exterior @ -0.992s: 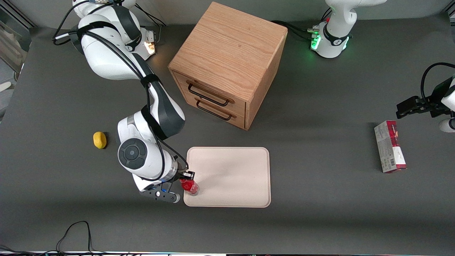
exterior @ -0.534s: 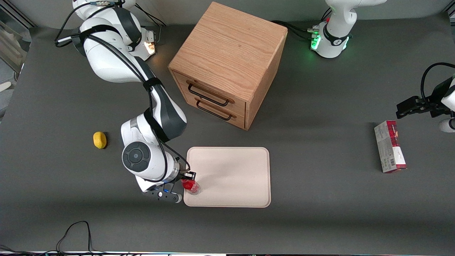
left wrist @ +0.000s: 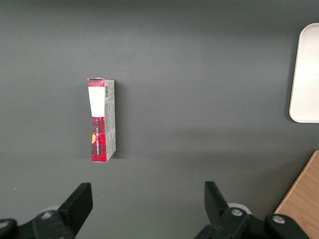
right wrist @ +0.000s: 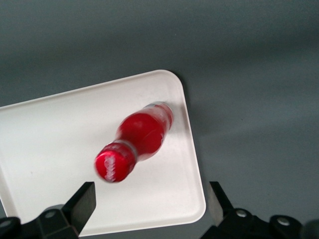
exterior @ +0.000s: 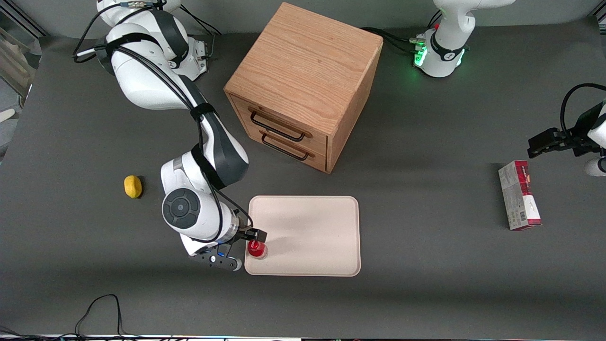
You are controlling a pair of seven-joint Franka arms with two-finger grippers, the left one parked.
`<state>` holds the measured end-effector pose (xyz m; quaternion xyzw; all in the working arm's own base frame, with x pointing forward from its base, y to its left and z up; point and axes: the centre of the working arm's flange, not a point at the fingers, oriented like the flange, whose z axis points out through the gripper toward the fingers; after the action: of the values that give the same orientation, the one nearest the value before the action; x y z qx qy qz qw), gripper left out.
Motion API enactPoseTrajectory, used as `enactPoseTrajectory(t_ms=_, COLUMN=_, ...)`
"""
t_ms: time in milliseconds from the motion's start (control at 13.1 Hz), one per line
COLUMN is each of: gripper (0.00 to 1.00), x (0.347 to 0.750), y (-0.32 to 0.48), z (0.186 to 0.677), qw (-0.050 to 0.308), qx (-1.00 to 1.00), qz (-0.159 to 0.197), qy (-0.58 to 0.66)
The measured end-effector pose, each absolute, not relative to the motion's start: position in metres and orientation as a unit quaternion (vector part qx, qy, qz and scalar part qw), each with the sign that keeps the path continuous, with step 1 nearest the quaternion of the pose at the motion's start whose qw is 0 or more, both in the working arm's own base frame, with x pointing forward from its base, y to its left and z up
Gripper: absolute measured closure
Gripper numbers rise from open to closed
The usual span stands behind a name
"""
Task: Place coke bottle on tray
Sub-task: 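Open the right gripper to release the bottle on the tray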
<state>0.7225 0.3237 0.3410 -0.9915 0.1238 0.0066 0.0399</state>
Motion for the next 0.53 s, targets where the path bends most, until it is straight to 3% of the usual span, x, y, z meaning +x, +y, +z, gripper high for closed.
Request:
enactPoseTrajectory(t_ms=229, gripper=0.0, x=0.721, y=0.32, z=0.349, qw=0.033, qx=-0.992, qz=0.014, qy=0.121)
enactPoseTrajectory(t_ms=534, gripper=0.0, x=0.711, y=0.257, z=0.404, qw=0.002, qx=-0.996, qz=0.069, qy=0.054)
